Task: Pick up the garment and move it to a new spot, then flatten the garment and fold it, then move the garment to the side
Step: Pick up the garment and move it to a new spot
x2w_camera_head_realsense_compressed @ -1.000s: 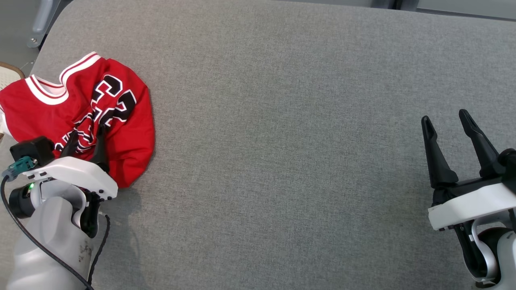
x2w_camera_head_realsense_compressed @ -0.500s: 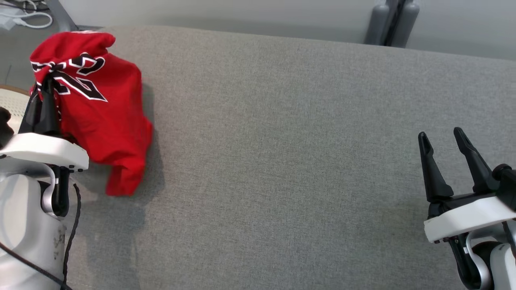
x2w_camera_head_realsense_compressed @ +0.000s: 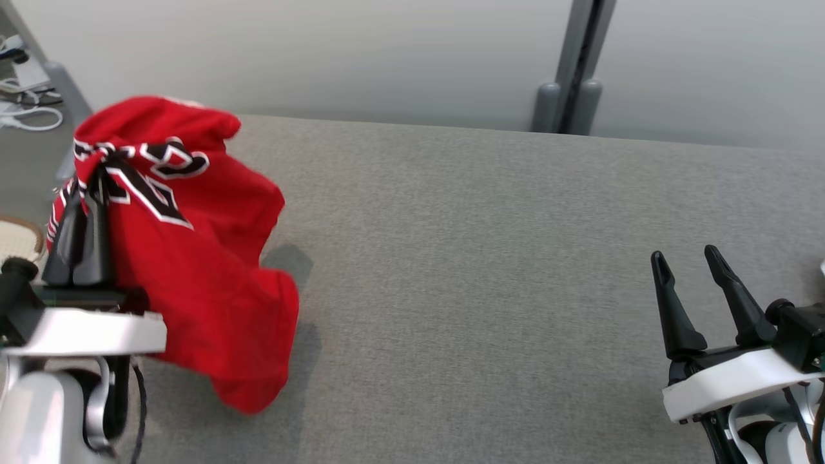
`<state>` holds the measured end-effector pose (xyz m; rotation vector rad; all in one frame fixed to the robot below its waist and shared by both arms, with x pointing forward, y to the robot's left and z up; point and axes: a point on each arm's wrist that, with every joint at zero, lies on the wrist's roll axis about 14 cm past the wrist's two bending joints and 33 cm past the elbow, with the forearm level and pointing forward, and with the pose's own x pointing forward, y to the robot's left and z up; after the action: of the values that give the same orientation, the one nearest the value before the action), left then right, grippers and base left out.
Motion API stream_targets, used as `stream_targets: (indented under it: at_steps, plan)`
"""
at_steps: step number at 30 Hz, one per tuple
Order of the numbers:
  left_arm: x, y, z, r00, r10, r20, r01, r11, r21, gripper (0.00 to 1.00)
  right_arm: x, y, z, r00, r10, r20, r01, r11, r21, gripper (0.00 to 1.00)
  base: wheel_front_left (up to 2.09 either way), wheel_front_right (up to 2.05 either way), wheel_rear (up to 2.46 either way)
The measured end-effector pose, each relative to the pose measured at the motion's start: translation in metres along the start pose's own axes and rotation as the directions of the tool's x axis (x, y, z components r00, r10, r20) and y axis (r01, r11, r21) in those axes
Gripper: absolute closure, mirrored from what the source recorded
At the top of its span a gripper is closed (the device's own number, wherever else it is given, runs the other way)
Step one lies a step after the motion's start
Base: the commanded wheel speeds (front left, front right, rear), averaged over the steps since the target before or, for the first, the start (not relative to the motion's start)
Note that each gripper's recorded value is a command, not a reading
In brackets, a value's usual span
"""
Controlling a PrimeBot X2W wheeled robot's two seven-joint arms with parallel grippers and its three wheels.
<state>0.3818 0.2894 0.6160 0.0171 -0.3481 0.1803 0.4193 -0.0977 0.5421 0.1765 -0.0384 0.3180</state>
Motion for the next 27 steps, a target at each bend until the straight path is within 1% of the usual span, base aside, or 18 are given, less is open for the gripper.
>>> stream_targets:
  at_steps: [6,9,12,15,18,21,23,27]
  plan:
    - [-0.017,-0.032,0.003,0.998,-0.052,-0.019,0.051,0.998,-0.04,1.0,-0.018,-0.016,0.008,0.998,-0.058,0.016,0.058,0.998,-0.004,0.0,0.0,0.0,0.0]
    - [-0.017,-0.056,0.004,0.994,-0.108,-0.024,0.106,0.992,-0.068,1.0,-0.026,-0.026,0.011,0.996,-0.09,0.026,0.091,0.996,-0.005,0.0,0.0,0.0,0.0]
    - [-0.012,-0.085,0.001,0.982,-0.185,-0.033,0.181,0.978,-0.1,1.0,-0.033,-0.036,0.017,0.991,-0.126,0.041,0.127,0.992,-0.008,0.0,0.0,0.0,0.0]
    - [-0.008,-0.121,-0.009,0.957,-0.285,-0.051,0.275,0.951,-0.144,1.0,-0.041,-0.05,0.02,0.984,-0.17,0.049,0.17,0.985,-0.01,0.0,0.0,0.0,0.0]
    - [-0.001,-0.163,-0.017,0.916,-0.397,-0.052,0.381,0.905,-0.189,1.0,-0.049,-0.063,0.021,0.975,-0.215,0.055,0.216,0.976,-0.008,0.0,0.0,0.0,0.0]
    - [0.001,-0.209,-0.03,0.857,-0.512,-0.063,0.485,0.841,-0.239,1.0,-0.059,-0.079,0.019,0.962,-0.268,0.052,0.268,0.963,-0.006,0.0,0.0,0.0,0.0]
    - [-0.002,-0.24,-0.043,0.804,-0.589,-0.084,0.551,0.79,-0.268,1.0,-0.065,-0.089,0.018,0.952,-0.301,0.055,0.302,0.953,-0.002,0.0,0.0,0.0,0.0]
    - [-0.018,-0.297,-0.081,0.67,-0.725,-0.159,0.655,0.679,-0.331,1.0,-0.079,-0.107,0.01,0.929,-0.367,0.043,0.367,0.93,0.008,0.0,0.0,0.0,0.0]
